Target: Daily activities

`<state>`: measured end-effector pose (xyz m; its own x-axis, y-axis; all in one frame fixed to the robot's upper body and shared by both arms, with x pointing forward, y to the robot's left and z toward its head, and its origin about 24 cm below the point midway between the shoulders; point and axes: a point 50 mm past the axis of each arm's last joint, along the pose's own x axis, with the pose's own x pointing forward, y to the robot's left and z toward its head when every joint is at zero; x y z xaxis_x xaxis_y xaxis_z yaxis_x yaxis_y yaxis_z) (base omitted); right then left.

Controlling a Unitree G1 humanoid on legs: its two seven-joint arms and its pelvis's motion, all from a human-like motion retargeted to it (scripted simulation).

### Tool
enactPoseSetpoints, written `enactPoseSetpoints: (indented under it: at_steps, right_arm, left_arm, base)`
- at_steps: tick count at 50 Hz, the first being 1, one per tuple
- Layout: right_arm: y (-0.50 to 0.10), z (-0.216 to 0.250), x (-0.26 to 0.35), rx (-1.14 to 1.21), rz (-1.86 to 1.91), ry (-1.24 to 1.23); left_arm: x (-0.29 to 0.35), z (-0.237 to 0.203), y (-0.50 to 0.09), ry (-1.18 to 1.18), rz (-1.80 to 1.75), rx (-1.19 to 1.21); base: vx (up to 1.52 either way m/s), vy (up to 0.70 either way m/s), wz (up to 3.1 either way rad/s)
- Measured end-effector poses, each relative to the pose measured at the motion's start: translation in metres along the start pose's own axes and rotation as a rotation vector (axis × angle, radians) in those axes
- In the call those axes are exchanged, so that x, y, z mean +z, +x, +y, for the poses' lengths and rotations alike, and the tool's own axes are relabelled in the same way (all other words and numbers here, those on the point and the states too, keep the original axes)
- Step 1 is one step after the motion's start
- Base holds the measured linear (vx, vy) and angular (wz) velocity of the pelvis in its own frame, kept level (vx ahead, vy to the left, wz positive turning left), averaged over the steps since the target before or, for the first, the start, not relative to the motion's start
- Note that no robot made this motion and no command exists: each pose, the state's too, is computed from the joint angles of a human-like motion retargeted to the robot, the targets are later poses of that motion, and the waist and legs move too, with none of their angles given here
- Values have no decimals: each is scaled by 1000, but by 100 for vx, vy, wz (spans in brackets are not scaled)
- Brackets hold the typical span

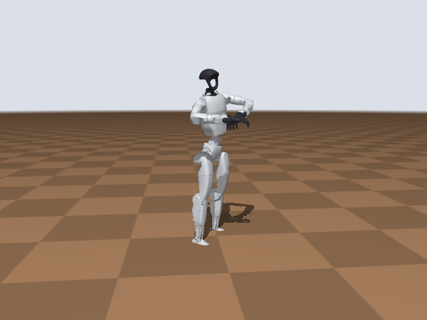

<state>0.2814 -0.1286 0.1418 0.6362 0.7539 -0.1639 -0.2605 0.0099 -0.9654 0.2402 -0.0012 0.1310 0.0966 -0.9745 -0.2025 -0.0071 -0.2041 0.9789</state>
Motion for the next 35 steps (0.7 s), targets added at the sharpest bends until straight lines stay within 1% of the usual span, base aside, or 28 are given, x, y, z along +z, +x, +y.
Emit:
enactPoseSetpoints:
  at_steps: [15,35]
  right_arm:
    - [-9,-10,-2,-105,22,-11]
    - [-17,-24,2,-243,13,-26]
  left_arm:
    - [-4,13,-7,81,20,81]
    - [-6,26,-18,116,38,191]
  base:
    - [0,0,0]
    - [0,0,0]
